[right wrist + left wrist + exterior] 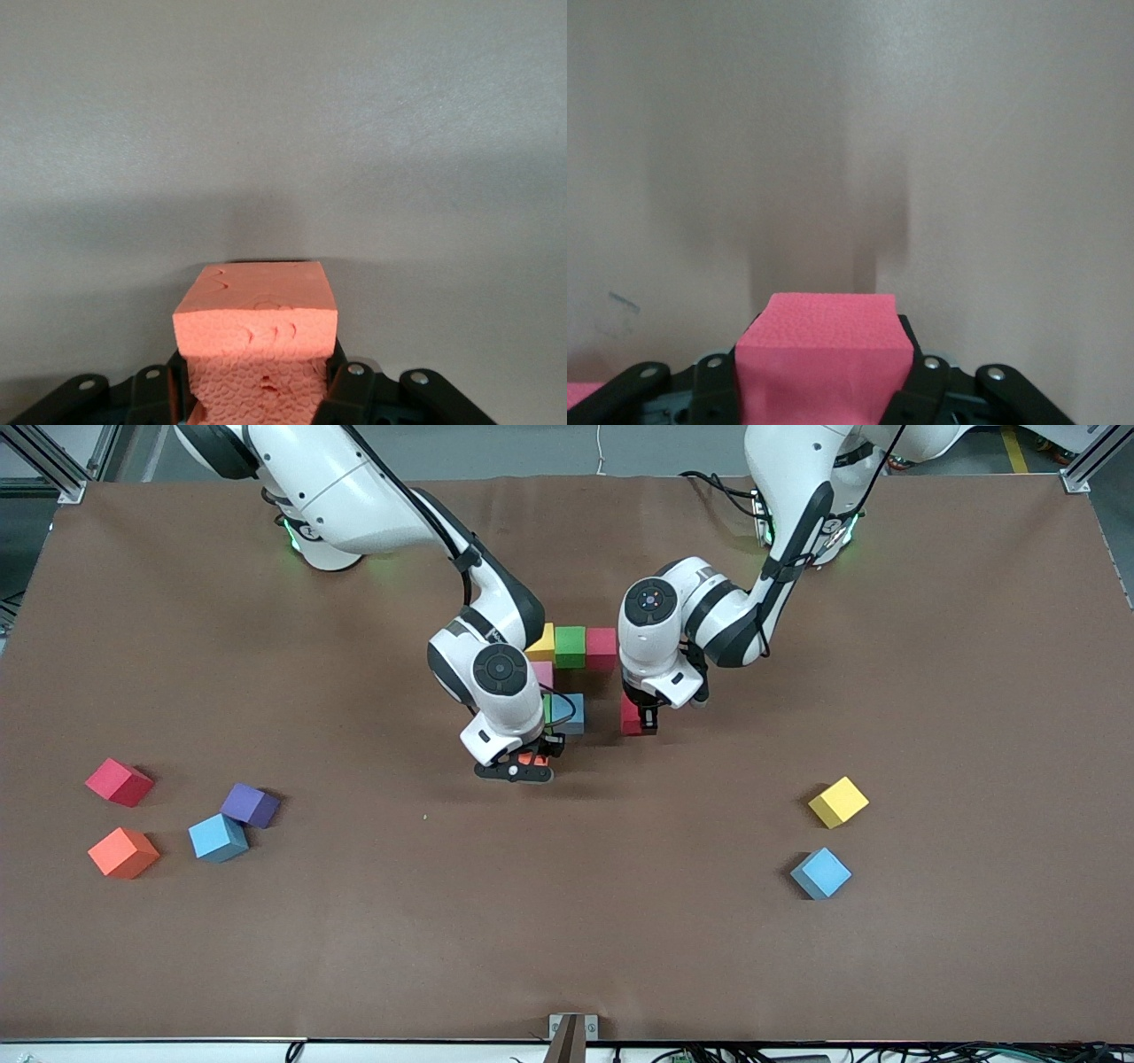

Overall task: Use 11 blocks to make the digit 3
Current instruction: 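Place the red cube beside blue with the left gripper while the right places orange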

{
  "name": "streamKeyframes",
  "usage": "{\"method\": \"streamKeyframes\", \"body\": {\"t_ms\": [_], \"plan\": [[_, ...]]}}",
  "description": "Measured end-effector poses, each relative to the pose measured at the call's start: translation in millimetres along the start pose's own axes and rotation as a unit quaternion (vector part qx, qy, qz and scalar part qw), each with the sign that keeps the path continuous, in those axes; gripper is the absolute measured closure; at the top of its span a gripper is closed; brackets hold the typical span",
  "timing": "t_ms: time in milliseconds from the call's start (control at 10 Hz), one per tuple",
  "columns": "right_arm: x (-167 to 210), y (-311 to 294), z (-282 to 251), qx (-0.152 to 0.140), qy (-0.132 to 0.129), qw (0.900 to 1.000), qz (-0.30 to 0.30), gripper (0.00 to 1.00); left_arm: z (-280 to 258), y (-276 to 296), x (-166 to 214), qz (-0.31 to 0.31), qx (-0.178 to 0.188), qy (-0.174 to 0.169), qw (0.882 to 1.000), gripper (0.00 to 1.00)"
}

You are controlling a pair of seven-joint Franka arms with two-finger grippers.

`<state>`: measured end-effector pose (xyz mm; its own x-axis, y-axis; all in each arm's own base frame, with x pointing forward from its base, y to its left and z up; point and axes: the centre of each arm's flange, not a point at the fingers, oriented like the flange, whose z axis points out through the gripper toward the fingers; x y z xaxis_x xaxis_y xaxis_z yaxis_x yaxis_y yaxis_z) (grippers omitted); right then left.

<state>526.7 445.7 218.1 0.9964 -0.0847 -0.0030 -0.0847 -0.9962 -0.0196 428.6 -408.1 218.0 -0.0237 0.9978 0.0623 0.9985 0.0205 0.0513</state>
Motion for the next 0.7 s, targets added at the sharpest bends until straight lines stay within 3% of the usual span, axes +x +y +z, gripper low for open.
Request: {"method": "streamKeyframes", "body": {"t_ms": [700], "plan": [[-10.2, -6.6, 3.7, -0.002, -0.002, 1.0, -0.004, 0.46, 20.9, -27.6, -40.6, 0.023, -0.005, -0.011, 1.0, 0.41]]}}
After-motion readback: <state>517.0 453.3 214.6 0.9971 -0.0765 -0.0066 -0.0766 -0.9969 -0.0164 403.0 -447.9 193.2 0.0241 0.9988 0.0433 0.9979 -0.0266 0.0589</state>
